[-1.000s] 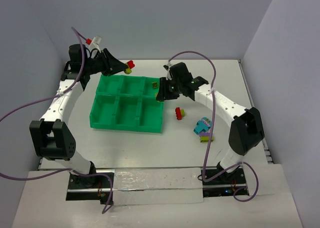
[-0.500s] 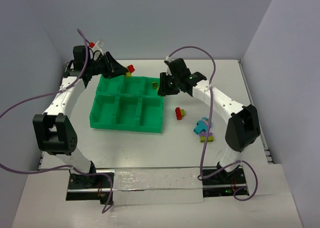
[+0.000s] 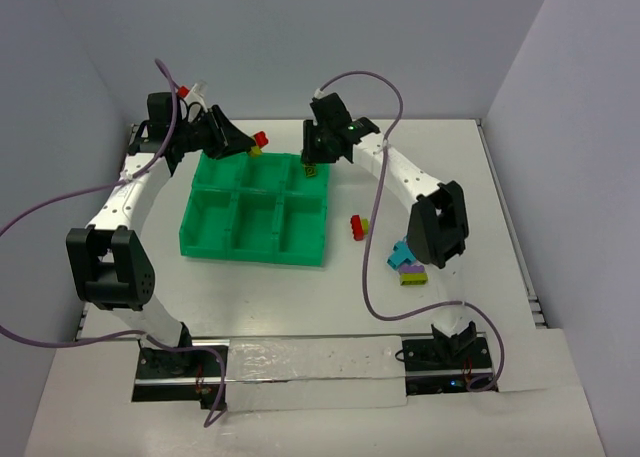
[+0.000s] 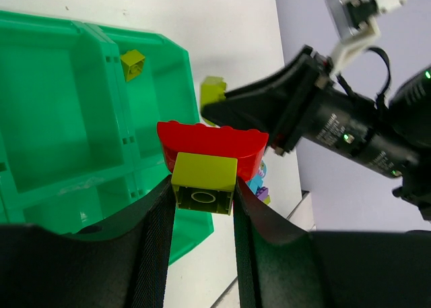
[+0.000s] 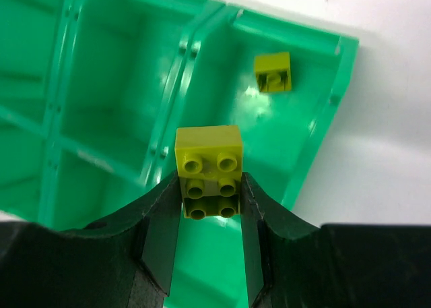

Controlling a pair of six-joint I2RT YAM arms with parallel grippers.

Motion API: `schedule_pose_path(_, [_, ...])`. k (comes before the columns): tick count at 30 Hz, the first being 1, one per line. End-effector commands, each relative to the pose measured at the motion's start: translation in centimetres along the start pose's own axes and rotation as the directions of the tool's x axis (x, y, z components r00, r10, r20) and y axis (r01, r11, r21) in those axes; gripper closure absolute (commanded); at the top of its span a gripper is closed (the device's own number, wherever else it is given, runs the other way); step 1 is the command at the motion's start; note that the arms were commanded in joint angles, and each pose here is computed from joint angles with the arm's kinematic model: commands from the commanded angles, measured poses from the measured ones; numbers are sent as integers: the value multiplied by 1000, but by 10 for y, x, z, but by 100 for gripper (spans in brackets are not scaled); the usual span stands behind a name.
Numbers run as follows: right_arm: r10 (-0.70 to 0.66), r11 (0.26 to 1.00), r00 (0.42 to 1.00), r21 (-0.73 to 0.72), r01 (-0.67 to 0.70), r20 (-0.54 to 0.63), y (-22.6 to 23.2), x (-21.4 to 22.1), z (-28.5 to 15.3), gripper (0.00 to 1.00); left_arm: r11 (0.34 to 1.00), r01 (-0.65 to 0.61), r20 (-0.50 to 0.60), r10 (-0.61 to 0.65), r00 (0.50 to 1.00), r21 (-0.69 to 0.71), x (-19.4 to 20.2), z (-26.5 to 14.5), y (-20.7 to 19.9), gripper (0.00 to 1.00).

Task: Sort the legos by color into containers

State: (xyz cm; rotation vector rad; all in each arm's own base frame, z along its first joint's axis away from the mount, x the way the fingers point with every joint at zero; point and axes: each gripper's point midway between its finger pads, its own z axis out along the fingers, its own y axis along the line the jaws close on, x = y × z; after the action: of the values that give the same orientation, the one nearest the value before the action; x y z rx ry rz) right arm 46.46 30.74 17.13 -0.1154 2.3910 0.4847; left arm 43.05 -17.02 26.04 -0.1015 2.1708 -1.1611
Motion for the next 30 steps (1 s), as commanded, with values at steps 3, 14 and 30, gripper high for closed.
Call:
schedule_pose_path(3, [6,1000,1000,11,-6,27,4,-21,11,45,999,-37,16,36,999,35,-7,-6,-13,100])
schedule_pose_path(14, [2,1000,999,-22,0,55,10,-29,-25,34,995,-73,-11,74,997,70,2,-3,-29,100])
schedule_pose_path(30, [-71,830,981,-535,159,181,77,-32,-169,31,930,-74,-102,118,988,359,24,-6,-78,100])
